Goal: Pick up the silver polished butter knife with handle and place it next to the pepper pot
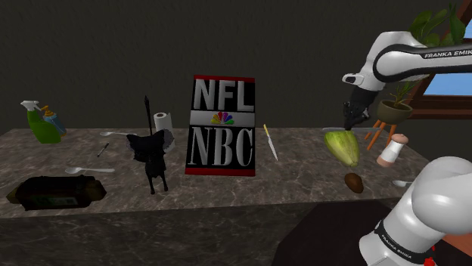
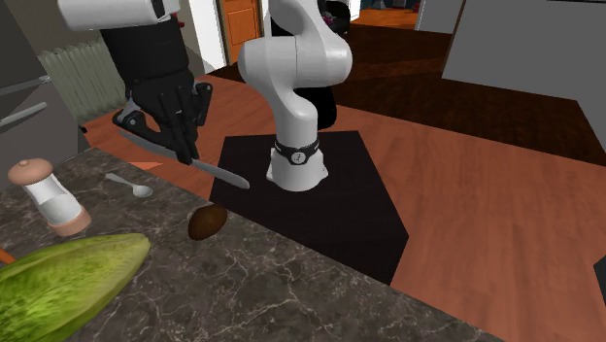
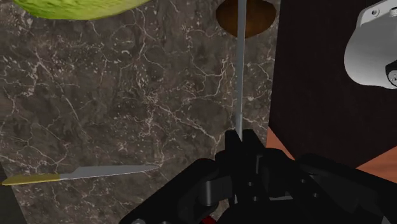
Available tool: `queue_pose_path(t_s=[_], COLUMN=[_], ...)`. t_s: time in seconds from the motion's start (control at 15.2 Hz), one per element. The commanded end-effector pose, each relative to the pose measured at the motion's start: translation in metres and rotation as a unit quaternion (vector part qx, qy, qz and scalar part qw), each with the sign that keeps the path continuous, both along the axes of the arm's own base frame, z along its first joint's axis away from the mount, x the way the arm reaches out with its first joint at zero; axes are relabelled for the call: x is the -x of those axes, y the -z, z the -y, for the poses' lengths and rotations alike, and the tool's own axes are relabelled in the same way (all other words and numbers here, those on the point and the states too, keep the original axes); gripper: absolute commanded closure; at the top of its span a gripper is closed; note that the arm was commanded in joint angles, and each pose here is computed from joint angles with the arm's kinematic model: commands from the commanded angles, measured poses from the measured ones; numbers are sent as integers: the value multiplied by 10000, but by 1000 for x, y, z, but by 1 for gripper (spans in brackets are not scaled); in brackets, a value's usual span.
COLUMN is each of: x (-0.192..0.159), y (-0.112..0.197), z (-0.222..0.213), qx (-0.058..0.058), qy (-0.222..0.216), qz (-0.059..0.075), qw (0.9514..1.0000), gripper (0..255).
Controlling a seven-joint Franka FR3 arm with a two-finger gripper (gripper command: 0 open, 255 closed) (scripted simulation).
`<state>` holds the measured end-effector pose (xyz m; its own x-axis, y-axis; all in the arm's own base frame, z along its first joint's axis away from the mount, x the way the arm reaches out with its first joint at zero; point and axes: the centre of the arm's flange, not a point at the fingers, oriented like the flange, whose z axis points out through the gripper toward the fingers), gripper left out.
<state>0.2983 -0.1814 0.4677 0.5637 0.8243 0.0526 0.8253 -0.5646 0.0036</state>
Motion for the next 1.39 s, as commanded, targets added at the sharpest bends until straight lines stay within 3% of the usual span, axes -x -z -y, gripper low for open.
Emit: queue_pose_path(t_s=[0.0,0.99,1.32], x=[15,144,144], y=[-1,-1,25], z=[23,179,179], qx=[1,1,1], qy=[-7,-7,-7], qz=[-4,-4,-4], qw=[10000,10000,10000], gripper=[255,255,255])
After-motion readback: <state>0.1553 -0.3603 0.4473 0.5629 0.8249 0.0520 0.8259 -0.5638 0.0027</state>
